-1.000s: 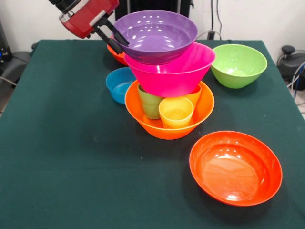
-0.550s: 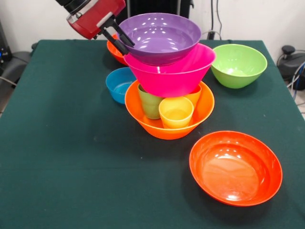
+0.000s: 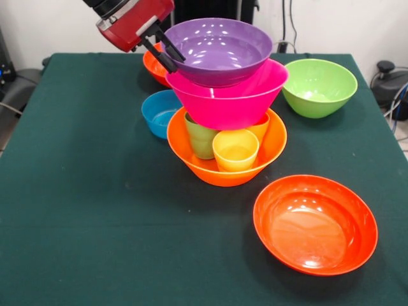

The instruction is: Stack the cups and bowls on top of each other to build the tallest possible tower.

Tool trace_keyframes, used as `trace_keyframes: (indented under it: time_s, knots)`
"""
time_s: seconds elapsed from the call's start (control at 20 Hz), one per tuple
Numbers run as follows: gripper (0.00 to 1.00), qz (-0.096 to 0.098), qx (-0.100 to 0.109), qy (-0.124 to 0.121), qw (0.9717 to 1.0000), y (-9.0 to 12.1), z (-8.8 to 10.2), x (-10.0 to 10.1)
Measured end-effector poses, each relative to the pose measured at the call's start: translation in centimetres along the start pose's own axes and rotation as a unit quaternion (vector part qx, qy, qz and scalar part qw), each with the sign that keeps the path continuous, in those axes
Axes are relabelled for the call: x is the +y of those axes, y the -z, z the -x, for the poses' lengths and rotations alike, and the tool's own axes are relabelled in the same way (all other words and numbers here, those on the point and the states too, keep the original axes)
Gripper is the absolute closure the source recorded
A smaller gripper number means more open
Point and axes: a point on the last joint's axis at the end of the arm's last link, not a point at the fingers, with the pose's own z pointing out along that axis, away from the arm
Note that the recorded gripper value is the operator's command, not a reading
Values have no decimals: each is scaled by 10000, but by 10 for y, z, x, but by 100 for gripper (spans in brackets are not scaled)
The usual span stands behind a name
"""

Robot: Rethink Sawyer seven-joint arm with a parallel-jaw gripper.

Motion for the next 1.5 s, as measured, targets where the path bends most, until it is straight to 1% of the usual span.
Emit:
trace_keyframes:
  time_s: [0.2,0.4,1.05,1.35,1.5]
  knots:
    - [100,-108,-59,31,9999,3,4,0]
    - [100,-154,-105,48,9998,3,6,0]
    - [100,-138,-150,118,9997,0,12,5]
    - [100,-198,-193,131,9995,-3,13,6]
    - [100,-260,-232,147,9993,-5,15,6]
